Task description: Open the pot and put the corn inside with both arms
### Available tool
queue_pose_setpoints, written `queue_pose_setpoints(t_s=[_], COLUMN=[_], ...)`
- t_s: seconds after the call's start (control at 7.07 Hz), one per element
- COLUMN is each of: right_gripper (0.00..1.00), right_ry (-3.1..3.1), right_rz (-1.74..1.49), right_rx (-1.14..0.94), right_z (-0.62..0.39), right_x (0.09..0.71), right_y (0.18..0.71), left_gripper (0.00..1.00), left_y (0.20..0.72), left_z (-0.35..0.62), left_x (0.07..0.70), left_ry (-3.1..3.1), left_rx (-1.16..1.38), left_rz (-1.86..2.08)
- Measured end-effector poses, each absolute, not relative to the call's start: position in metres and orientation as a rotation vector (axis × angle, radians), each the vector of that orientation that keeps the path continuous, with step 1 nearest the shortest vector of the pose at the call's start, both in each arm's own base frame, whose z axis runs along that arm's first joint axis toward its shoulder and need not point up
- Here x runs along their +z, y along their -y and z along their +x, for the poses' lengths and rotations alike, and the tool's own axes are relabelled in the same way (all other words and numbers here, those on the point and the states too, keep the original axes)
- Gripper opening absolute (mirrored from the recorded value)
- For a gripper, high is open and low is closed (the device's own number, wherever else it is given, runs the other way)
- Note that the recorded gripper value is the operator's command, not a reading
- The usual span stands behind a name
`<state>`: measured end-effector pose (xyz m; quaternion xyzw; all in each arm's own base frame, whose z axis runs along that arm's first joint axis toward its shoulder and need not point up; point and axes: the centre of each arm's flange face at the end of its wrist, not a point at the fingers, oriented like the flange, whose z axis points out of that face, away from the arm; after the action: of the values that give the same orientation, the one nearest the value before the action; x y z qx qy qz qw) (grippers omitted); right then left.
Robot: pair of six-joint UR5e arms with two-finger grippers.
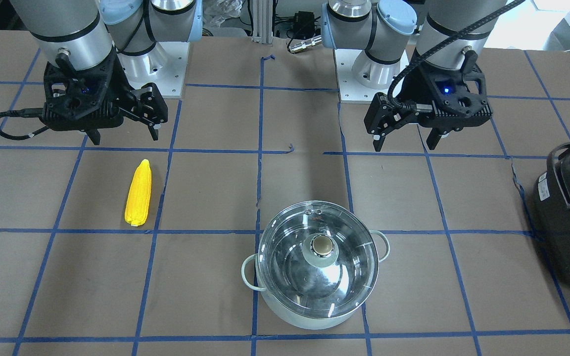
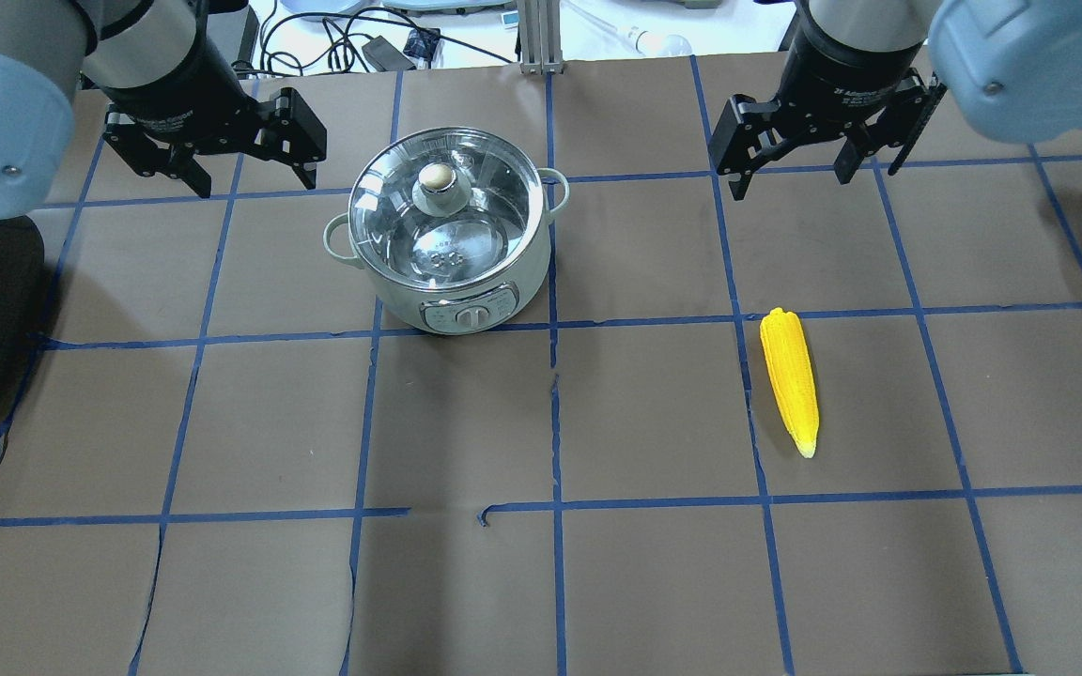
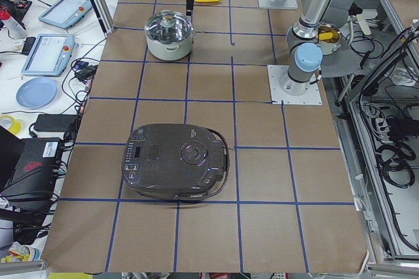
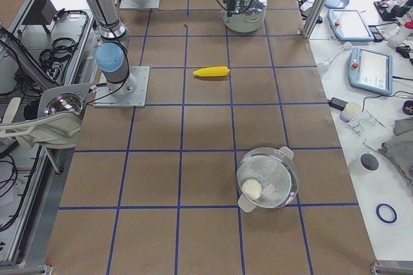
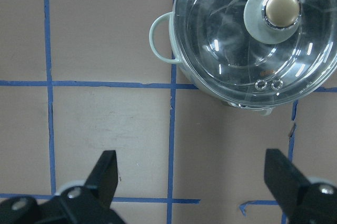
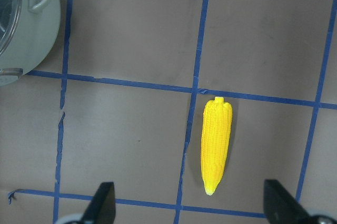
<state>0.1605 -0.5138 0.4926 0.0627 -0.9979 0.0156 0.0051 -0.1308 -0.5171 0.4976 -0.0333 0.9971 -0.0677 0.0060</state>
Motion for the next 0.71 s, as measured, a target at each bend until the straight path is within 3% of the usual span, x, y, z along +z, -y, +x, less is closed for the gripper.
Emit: queue_pose_setpoints(t_s=[0.71], right_gripper=[1.00], right_ry=[3.123], right_rz=[0.165], right_rx=[0.015], right_z=[0.154], right_x=[0.482], right_y=[0.519], left_gripper=[1.00], left_y=[0.583], left_z=[-0.143], left_x=[0.422], left_ry=[-3.166], left_rx=[-0.116], left_rz=[-0.187])
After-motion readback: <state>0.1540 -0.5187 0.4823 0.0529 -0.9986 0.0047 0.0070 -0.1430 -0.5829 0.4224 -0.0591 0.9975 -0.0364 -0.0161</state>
